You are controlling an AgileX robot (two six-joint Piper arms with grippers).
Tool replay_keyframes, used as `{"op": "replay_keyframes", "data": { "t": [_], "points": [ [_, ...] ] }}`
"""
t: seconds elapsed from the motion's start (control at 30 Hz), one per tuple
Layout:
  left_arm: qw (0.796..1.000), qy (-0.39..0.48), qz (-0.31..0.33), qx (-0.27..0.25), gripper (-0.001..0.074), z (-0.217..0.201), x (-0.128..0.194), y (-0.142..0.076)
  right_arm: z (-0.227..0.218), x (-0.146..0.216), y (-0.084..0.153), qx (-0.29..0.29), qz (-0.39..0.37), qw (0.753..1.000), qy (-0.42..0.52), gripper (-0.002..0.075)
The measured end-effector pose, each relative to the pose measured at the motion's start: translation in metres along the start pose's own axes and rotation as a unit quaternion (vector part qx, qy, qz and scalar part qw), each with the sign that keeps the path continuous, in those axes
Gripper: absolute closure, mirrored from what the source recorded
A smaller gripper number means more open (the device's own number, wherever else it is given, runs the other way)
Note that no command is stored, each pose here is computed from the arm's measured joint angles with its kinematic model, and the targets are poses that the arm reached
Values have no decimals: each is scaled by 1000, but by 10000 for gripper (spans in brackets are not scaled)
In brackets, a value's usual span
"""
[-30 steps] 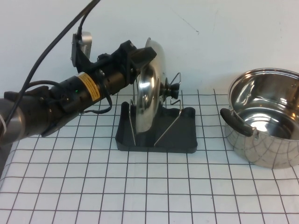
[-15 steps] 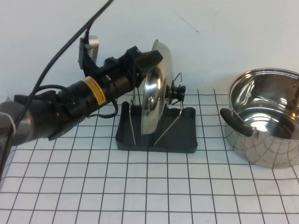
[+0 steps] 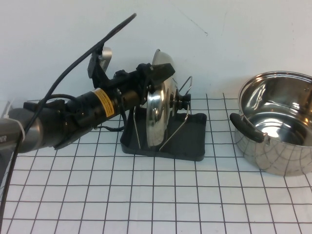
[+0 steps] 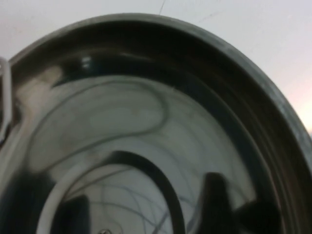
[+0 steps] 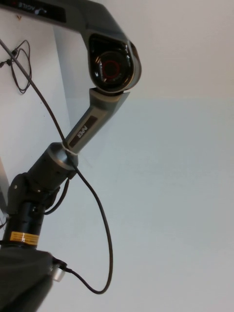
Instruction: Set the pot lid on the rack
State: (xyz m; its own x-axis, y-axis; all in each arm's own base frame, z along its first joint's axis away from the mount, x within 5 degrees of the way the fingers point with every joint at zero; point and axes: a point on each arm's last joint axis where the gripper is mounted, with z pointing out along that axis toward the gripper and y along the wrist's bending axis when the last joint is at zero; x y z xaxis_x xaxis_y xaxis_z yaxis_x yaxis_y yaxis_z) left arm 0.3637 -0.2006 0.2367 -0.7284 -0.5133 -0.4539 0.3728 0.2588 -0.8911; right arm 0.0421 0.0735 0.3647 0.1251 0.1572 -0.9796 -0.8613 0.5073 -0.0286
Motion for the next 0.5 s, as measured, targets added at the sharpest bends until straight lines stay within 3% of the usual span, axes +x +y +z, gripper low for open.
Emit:
{"op": "replay_keyframes", "data": {
  "t": [0.1, 0.2, 0.5],
  "points": [
    [1000, 4, 19, 0, 213, 0, 1, 0, 0, 0, 0, 0, 0, 1000, 0, 722],
    [999, 12, 40, -1, 93, 0, 2, 0, 0, 0, 0, -1, 0, 1000, 0, 722],
    [989, 11, 142, -40, 44, -9, -7, -16, 0, 0, 2, -13, 0, 1000, 2, 722]
  ]
}}
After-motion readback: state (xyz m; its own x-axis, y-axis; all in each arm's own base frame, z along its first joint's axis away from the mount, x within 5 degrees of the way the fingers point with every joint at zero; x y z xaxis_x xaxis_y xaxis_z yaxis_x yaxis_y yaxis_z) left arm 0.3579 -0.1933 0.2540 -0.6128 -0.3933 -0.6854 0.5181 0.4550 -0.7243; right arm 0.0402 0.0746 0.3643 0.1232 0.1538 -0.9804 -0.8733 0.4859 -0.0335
